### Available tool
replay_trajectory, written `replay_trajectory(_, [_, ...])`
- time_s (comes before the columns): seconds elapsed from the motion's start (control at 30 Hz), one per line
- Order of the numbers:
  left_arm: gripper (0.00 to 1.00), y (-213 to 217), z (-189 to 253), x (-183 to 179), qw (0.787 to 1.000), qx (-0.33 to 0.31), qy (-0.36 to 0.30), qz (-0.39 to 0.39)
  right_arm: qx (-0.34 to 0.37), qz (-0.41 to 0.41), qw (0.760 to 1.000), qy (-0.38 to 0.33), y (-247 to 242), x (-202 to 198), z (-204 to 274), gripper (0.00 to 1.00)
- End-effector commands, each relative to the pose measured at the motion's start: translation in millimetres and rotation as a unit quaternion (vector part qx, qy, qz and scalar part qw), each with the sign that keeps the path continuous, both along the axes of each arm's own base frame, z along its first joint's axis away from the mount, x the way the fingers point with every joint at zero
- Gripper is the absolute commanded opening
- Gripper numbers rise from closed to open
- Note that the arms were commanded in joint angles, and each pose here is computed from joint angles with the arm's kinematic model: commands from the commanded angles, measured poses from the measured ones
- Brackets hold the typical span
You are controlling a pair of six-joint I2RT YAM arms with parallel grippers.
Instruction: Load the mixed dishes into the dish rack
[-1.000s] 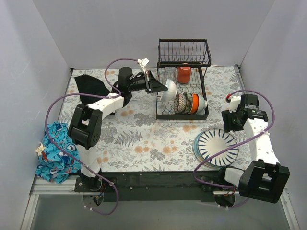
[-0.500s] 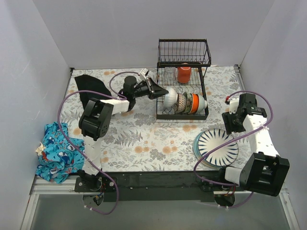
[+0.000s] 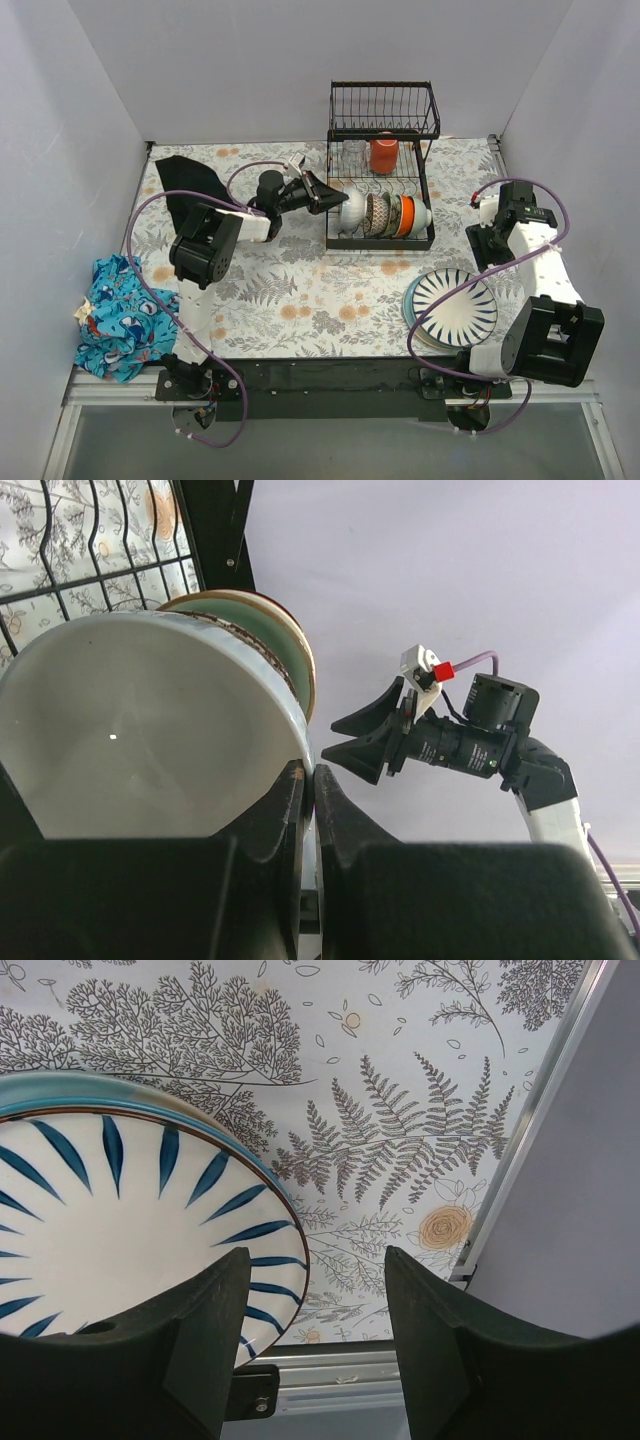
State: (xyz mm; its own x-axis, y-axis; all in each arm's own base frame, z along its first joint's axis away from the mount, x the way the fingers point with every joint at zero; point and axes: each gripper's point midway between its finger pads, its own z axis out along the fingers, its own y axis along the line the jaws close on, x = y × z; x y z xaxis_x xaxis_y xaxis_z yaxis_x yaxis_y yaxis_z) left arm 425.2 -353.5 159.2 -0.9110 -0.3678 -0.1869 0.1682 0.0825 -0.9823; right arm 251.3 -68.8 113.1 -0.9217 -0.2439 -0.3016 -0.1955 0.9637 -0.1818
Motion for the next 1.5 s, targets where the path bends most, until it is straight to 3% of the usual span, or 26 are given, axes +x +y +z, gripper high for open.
replay_trajectory(0.0, [0.0,-9,17,7,0.998,-0.043,0.048,-0.001,-0.015,0.006,1.0,-0.007,-7,8,12,0.64])
replay_trajectory(0.2, [0.0,-21,25,3,0.998,-0.056,0.037,-0.018,-0.016,0.005,1.0,-0.001,-7,3,9,0.64])
replay_trajectory(0.5, [0.0,-26,6,-22,0.993,-0.085,0.073,-0.037,-0.016,0.009,1.0,0.011,-6,-2,7,0.64])
replay_trajectory(0.77, [0.0,-17,-9,-25,0.993,-0.06,0.101,-0.016,-0.009,0.014,1.0,0.005,-4,7,9,0.64])
replay_trajectory(0.87, [0.25,-12,-15,-17,0.992,-0.032,0.126,-0.001,-0.011,0.012,1.0,-0.001,-5,7,7,0.64])
replay_trajectory(1.0, [0.47,-8,9,-15,0.997,-0.018,0.071,-0.005,-0.01,0.01,1.0,-0.012,-3,-1,2,0.64])
replay_trajectory(1.07, [0.63,-5,13,-9,0.998,-0.001,0.057,0.0,-0.005,0.01,1.0,-0.009,0,-7,-6,0.64])
replay_trajectory(1.2, [0.74,10,28,0,0.999,0.036,0.019,0.017,0.008,0.013,1.0,-0.02,6,-10,-5,0.64])
replay_trajectory(1.27, [0.83,16,20,7,0.996,0.087,0.008,0.028,0.012,0.012,0.999,-0.028,7,-8,-4,0.64])
replay_trajectory(1.47, [0.86,31,19,11,0.982,0.181,-0.045,0.04,0.031,0.014,0.998,-0.044,14,-1,2,0.64])
